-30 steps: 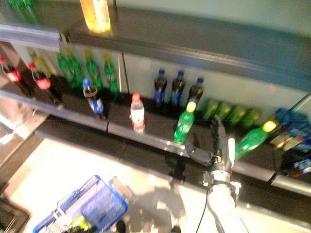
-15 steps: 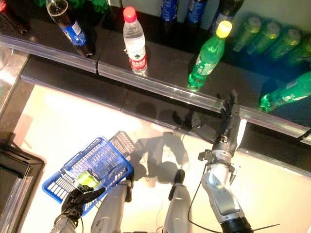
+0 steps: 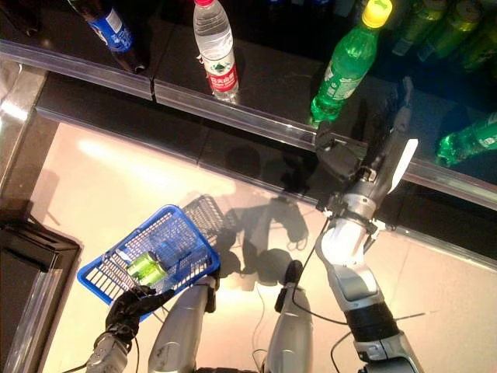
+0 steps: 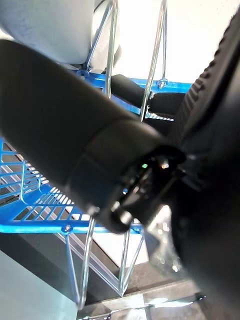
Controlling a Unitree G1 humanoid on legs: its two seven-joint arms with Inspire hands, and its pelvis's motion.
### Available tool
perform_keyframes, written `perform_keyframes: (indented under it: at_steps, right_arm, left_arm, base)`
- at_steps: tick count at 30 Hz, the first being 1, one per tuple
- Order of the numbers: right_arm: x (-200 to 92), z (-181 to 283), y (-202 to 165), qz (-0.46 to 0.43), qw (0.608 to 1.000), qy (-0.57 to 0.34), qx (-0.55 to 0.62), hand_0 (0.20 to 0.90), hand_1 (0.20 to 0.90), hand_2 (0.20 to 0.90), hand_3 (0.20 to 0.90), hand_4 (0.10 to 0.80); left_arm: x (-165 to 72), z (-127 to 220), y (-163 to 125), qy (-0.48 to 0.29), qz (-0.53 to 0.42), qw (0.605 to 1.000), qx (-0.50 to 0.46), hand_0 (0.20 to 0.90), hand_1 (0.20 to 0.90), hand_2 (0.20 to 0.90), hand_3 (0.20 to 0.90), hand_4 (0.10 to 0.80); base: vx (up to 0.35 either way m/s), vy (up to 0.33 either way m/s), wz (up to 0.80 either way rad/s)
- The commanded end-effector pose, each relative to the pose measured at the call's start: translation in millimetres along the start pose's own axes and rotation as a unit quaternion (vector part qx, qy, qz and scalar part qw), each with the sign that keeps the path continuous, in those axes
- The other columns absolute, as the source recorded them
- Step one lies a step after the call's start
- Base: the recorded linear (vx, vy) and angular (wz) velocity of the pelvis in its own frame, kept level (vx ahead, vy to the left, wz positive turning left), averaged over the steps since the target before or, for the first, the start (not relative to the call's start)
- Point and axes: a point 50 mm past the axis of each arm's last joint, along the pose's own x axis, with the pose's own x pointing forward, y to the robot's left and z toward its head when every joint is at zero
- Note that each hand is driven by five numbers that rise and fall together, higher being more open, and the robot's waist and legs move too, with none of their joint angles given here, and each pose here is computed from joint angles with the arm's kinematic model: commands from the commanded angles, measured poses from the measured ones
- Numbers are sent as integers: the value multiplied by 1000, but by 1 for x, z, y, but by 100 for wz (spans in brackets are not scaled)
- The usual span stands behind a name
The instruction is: Pick up the drink and place into the basket.
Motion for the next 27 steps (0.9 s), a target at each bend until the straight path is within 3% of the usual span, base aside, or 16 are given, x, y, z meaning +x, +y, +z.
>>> perform_keyframes:
  at_steps: [1,14,27]
  right_arm:
    - [35,58,-4,-25,989,-145,24,900,900,900,900,800]
    - [56,50,5,-36,994,-103,20,900,900,900,900,800]
    - [97,70,-4,-113,986,-108,60,900,900,900,900,800]
  left_arm:
    - [-14,-8,-32,-19,-98,995,4,300,300,300,200,100]
    - [-12,-1,-40,-26,-114,993,12,300,300,300,200,100]
    - [-12,3,-41,-27,-128,991,20,300,300,300,200,100]
  base:
    - [0,0,0]
    - [1,1,0]
    - [10,8,3]
